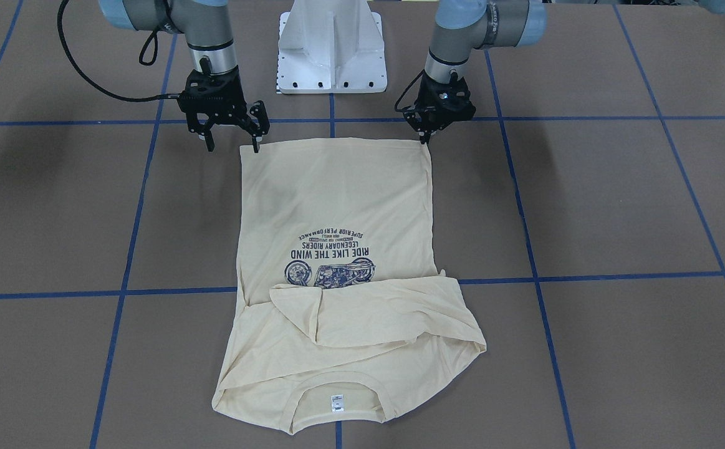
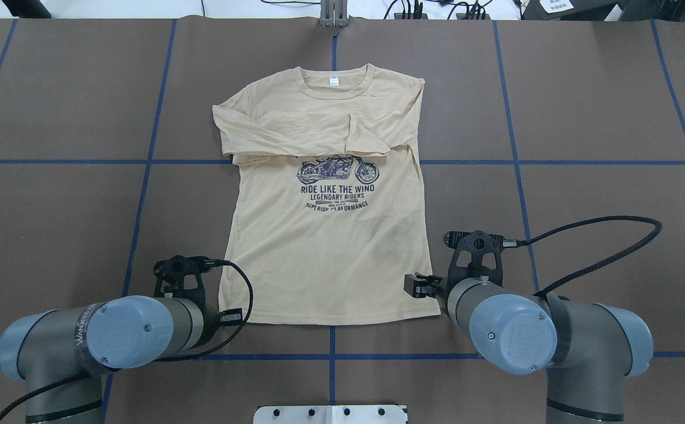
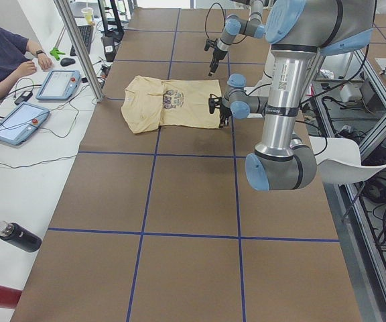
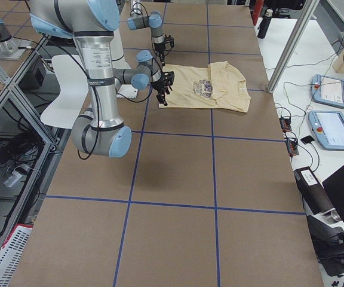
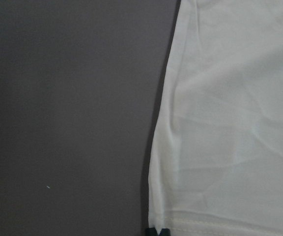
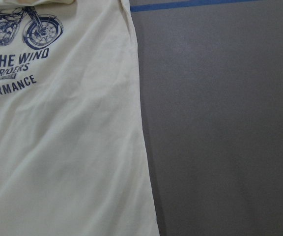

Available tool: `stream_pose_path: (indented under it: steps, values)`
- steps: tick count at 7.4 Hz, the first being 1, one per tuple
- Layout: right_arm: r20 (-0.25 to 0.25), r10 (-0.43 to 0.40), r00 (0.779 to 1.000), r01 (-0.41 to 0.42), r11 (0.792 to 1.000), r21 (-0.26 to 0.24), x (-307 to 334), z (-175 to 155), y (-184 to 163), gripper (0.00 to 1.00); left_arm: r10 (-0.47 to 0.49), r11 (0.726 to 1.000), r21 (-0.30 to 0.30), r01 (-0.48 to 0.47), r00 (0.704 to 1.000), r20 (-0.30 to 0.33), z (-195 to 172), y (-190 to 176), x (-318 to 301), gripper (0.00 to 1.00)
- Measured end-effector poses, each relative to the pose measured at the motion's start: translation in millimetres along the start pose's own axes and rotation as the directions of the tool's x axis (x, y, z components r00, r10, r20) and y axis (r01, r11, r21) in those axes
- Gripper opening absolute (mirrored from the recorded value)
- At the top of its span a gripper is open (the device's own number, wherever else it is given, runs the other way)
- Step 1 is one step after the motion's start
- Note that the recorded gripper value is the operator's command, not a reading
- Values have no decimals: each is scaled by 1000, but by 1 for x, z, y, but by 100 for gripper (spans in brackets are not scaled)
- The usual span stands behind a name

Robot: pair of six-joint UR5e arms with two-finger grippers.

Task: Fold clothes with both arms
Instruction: 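Lower both grippers to the hem corners nearest the robot and grasp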

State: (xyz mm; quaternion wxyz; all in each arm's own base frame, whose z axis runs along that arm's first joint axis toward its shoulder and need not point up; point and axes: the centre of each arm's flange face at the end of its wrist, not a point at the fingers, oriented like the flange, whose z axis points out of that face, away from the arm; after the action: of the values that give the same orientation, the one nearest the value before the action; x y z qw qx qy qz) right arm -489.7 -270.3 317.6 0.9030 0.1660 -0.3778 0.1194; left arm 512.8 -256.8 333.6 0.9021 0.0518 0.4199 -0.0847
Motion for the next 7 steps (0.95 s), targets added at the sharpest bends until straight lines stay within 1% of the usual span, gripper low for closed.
stream_pose_path:
  steps: [1, 2, 4, 7]
  values:
    - [1, 6, 1000, -6, 1000, 21, 1, 7, 12, 52, 0, 1000, 0, 0, 1000, -3, -1, 0, 1, 0]
    - [0, 15, 1000, -15, 999, 35, 0, 13, 23, 49, -1, 1000, 1, 1, 1000, -5, -2, 0, 1, 0]
    - [-5, 14, 1000, -14, 999, 42, -1, 19, 39, 47, -2, 1000, 1, 2, 1000, -9, -4, 0, 2, 0]
    - [-16, -7, 1000, 7, 999, 43, 0, 25, 55, 46, -3, 1000, 1, 3, 1000, -9, -4, 0, 2, 0]
